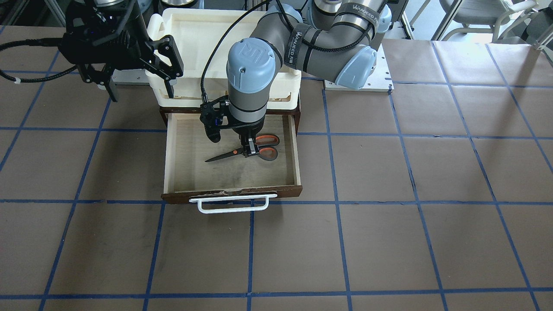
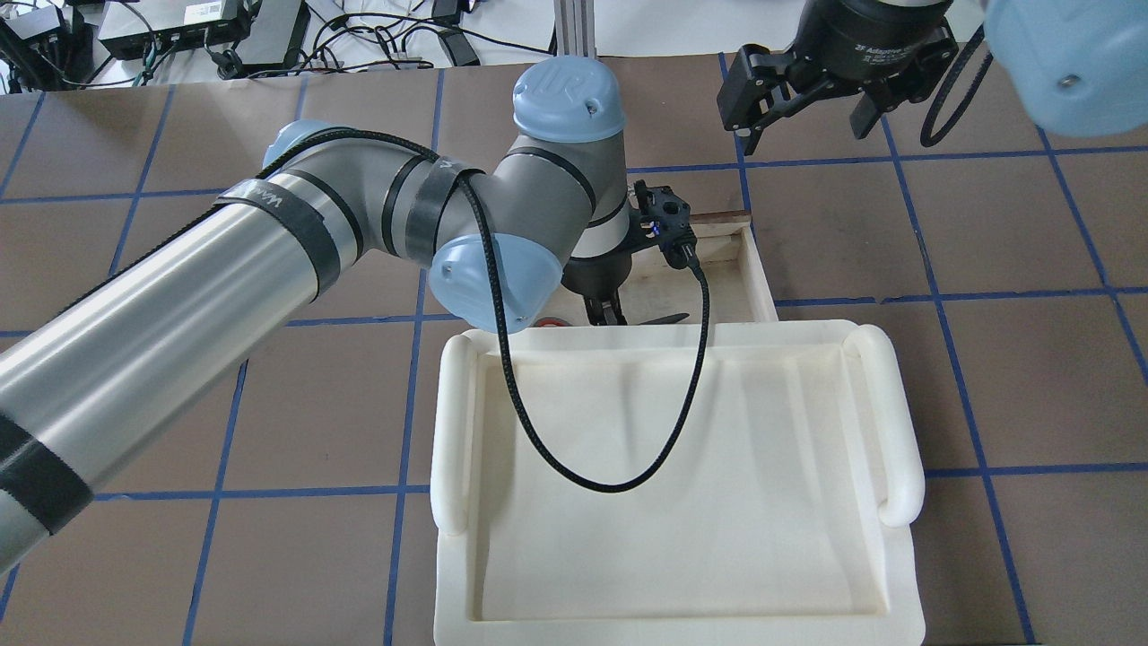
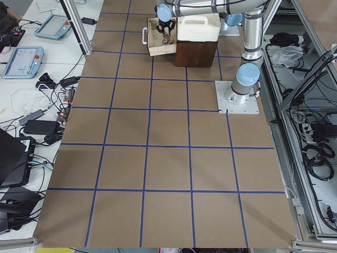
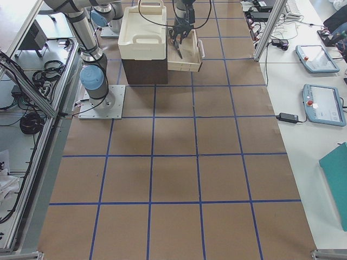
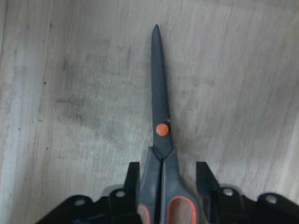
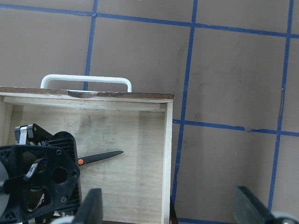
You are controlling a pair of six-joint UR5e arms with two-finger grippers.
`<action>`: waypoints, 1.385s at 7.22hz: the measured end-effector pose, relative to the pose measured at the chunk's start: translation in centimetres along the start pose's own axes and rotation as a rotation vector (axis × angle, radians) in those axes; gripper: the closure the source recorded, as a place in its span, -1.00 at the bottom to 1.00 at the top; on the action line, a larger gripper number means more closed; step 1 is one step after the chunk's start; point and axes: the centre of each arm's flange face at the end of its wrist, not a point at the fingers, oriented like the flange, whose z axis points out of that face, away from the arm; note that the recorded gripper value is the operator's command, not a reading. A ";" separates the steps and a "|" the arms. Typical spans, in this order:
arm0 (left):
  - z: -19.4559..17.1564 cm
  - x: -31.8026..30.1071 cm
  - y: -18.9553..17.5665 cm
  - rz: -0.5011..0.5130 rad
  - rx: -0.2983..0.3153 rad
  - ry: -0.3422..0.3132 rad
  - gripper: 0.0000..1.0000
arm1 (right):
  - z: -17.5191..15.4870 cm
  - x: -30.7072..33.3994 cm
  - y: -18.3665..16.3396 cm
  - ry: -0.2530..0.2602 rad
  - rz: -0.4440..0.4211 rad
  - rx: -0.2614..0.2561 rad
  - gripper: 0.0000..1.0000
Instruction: Place scissors in drawer with both arms
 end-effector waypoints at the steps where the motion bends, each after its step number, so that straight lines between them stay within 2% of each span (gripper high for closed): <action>1: 0.0 0.0 0.0 0.000 0.001 -0.001 -0.93 | -0.1 0.0 0.0 0.000 0.001 0.001 -1.00; 3: -2.1 0.2 0.5 0.003 0.025 -0.029 -1.00 | -0.2 0.1 0.0 0.000 0.003 0.001 -1.00; 5: -6.4 -1.3 2.9 -0.025 0.079 -0.082 -1.00 | -0.2 0.1 0.0 0.000 0.003 0.001 -1.00; 8: -16.0 -5.5 10.2 -0.119 0.159 -0.196 -1.00 | -0.2 0.1 0.0 0.000 0.003 0.001 -1.00; 10: -22.3 -6.7 18.0 -0.272 0.156 -0.192 -1.00 | -0.2 0.1 0.0 -0.001 0.003 0.000 -1.00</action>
